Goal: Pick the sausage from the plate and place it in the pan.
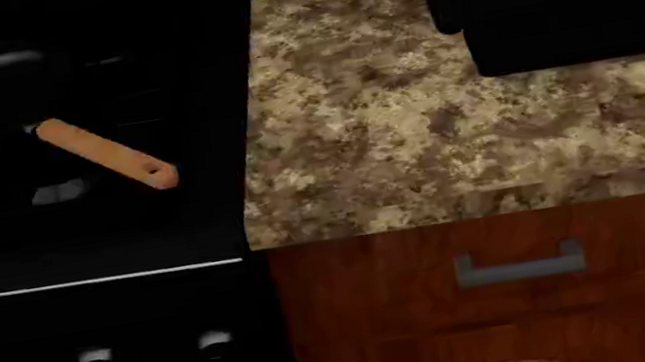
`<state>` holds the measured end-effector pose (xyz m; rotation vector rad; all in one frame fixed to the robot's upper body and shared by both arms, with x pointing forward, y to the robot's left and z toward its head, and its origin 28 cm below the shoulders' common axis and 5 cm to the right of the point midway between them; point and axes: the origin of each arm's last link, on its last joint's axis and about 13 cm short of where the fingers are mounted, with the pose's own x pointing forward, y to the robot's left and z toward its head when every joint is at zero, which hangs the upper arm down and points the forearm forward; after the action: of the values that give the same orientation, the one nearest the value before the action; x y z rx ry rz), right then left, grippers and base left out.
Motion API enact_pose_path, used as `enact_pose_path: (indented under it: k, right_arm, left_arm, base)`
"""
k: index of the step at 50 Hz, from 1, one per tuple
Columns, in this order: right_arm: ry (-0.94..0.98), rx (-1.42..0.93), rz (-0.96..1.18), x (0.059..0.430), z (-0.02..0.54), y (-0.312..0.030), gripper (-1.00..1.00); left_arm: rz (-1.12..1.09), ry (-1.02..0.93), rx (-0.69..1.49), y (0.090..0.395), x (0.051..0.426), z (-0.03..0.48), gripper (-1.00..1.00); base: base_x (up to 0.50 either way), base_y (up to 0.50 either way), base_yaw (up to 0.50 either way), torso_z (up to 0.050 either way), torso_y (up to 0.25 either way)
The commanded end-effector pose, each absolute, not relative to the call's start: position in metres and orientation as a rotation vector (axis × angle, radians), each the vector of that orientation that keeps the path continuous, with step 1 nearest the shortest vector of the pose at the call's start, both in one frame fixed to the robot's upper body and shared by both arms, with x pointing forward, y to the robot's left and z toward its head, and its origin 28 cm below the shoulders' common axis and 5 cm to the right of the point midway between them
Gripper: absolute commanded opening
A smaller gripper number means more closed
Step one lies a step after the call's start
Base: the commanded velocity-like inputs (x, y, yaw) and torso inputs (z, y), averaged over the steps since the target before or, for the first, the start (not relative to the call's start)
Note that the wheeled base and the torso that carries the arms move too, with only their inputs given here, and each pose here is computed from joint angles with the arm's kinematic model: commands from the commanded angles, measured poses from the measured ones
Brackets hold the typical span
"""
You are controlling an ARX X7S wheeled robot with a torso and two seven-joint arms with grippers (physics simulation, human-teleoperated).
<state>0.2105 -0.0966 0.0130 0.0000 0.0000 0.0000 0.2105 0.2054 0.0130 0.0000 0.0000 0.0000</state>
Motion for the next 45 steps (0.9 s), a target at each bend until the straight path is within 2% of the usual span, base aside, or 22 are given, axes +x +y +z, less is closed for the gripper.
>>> enact_pose_path:
  k: [1, 14, 15, 16, 36, 45]
  right_arm:
    - [0.000, -0.009, 0.000, 0.2105, 0.0130, -0.0965, 1.00]
    - [-0.002, 0.003, -0.012, 0.2100, 0.0130, -0.0969, 1.00]
    - [0.088, 0.084, -0.060, 0.2083, 0.0131, -0.0959, 1.00]
    - [-0.002, 0.004, -0.012, 0.2100, 0.0130, -0.0969, 1.00]
    - [0.002, -0.006, -0.005, 0.2089, 0.0138, -0.0968, 1.00]
    - [0.002, -0.015, 0.000, 0.2086, 0.0138, -0.0963, 1.00]
  left_arm:
    - [0.000, 0.000, 0.000, 0.2055, 0.2105, 0.0130, 1.00]
    - [0.014, 0.019, -0.043, 0.2064, 0.2092, 0.0082, 1.00]
    - [0.025, 0.014, -0.083, 0.2060, 0.2092, 0.0079, 1.00]
    - [0.017, 0.031, -0.027, 0.2066, 0.2090, 0.0085, 1.00]
    - [0.013, 0.004, -0.002, 0.2066, 0.2097, 0.0095, 1.00]
    - [0.002, -0.007, 0.003, 0.2065, 0.2085, 0.0106, 1.00]
  base:
    - [0.00, 0.00, 0.00, 0.000, 0.000]
    - [0.00, 0.00, 0.00, 0.000, 0.000]
    - [0.00, 0.00, 0.00, 0.000, 0.000]
    - [0.00, 0.00, 0.00, 0.000, 0.000]
    - [0.00, 0.00, 0.00, 0.000, 0.000]
    - [0.00, 0.00, 0.00, 0.047, 0.000]
